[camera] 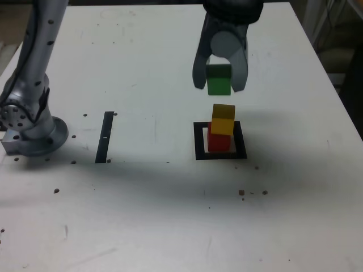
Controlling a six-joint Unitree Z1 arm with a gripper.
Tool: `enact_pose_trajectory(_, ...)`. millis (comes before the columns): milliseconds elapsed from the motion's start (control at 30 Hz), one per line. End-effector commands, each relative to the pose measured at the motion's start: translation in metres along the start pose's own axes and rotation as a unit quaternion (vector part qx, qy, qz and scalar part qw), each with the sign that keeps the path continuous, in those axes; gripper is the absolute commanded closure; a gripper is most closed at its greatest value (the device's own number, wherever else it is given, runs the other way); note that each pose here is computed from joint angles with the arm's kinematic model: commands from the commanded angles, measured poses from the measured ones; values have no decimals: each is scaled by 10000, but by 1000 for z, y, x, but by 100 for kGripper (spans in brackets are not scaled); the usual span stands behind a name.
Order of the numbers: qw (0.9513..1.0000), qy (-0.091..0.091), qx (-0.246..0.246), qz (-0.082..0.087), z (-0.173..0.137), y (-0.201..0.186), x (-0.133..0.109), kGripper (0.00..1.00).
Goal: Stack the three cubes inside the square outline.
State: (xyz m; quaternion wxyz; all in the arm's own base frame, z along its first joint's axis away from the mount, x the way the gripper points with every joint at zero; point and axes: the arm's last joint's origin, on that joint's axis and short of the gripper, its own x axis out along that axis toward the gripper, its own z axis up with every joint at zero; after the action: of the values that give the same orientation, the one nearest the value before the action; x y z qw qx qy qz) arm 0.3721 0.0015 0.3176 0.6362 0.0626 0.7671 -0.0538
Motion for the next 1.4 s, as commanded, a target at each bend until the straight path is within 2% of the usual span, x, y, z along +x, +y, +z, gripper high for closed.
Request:
enact_pose_trajectory(0,10000,70,18,-26,-2,-7,0,71)
enact_pose_trajectory(300,9999,144,83,-29,4,-27,6,71)
enact_pose_trajectory(833,9998,149,78,-70,19,-28,16,70)
enact_pose_trajectory(900,9998,138,81,-68,20,-28,17,60)
enact_pose_trajectory(1033,9999,114,95,-74,22,-27,19,20)
enact_pose_trajectory(1100,9999,112,98,-80,22,-27,20,5)
enact_pose_trajectory(1167,9998,119,95,-84,22,-27,21,1)
enact_pose_trajectory(1367,9999,129,70,-89,20,-25,22,1)
